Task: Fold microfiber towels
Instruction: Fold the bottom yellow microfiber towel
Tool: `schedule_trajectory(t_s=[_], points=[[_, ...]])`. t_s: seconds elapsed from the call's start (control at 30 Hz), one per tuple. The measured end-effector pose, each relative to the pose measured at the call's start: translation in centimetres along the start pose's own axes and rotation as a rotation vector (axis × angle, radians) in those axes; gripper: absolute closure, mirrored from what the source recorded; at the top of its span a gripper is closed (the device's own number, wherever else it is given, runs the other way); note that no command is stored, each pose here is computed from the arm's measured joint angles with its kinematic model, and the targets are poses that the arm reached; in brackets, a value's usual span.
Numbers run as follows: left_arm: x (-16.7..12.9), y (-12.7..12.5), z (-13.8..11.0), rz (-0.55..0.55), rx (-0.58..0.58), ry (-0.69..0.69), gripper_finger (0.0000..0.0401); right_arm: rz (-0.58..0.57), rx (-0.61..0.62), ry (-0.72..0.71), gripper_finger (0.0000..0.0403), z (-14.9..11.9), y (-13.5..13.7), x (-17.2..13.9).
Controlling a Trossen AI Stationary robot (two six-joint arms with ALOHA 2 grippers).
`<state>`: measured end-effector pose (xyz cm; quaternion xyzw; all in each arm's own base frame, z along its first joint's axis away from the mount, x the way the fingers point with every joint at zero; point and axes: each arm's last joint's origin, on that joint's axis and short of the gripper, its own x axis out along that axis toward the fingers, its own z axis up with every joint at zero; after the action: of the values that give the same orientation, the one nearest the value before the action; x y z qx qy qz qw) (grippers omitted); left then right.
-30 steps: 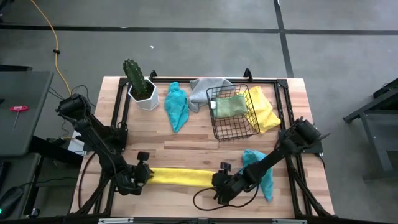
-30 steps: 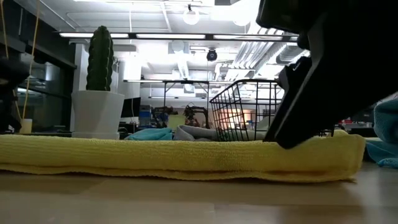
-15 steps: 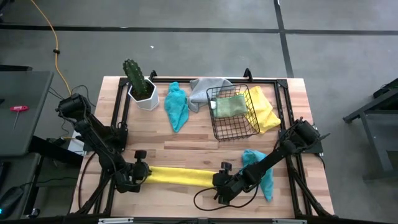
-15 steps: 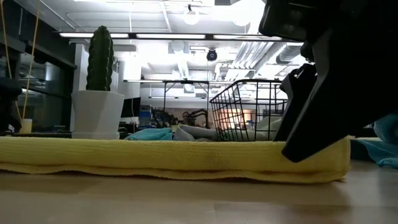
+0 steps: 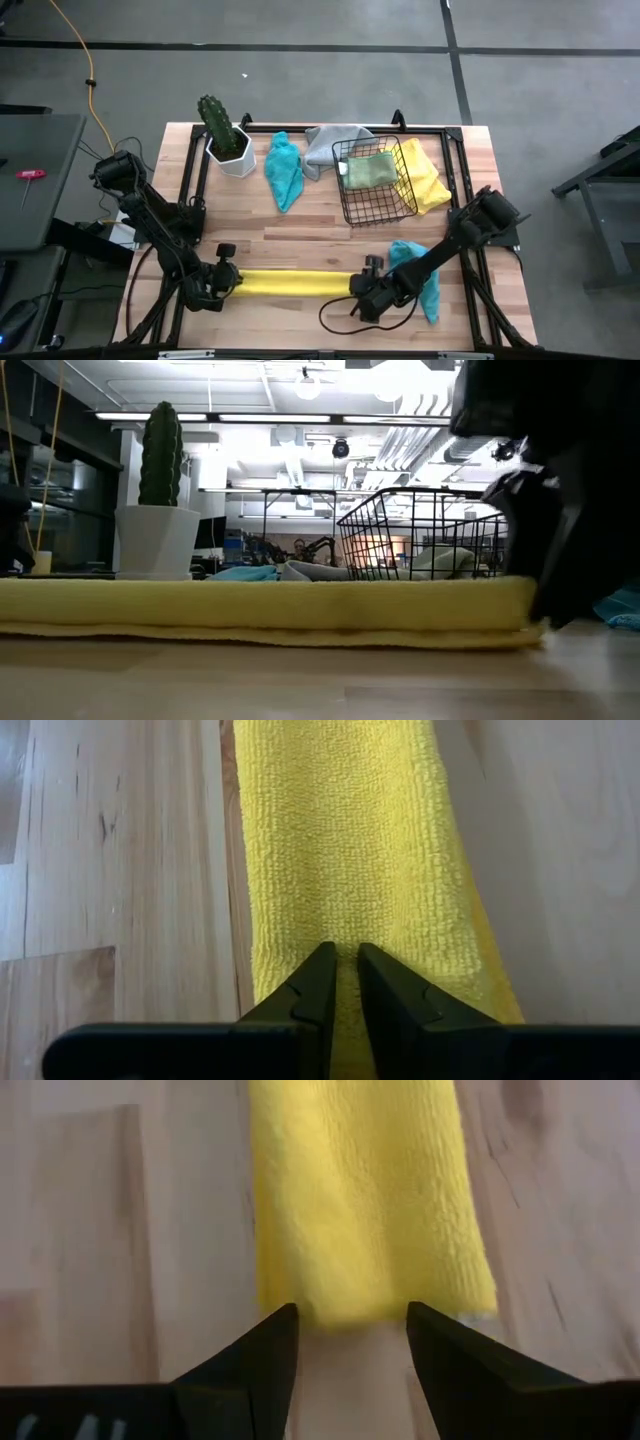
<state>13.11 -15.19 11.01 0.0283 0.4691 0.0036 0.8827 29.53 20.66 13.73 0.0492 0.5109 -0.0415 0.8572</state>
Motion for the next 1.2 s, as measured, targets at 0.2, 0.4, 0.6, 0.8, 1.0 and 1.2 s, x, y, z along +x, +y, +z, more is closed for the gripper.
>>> schedule_trajectory(t_s=[0.2, 0.4, 0.6, 0.8, 1.0, 1.2], points=[[0.0, 0.0, 0.1, 0.0, -0.005, -0.012, 0.0361, -0.037, 0.105, -0.027, 0.0222, 0.0, -0.3, -2.9], [0.0, 0.0, 0.1, 0.009, -0.008, -0.027, 0.0361, -0.039, 0.518, -0.048, 0.0222, 0.1, -0.5, -3.3], [0.1, -0.1, 0.2, 0.014, -0.025, -0.048, 0.0359, -0.02, 0.887, 0.007, 0.0221, 0.9, -1.5, -2.8], [0.1, -0.1, 0.3, 0.016, -0.028, -0.059, 0.0359, -0.02, 0.992, 0.033, 0.0221, 1.9, -2.7, -2.3], [0.1, -0.1, 0.3, 0.013, -0.032, -0.064, 0.0359, -0.002, 1.082, 0.105, 0.0221, 1.8, -2.7, -1.0], [0.0, -0.2, 0.4, 0.006, -0.045, -0.072, 0.0359, 0.058, 1.103, 0.144, 0.0221, 1.6, -1.7, 1.0]])
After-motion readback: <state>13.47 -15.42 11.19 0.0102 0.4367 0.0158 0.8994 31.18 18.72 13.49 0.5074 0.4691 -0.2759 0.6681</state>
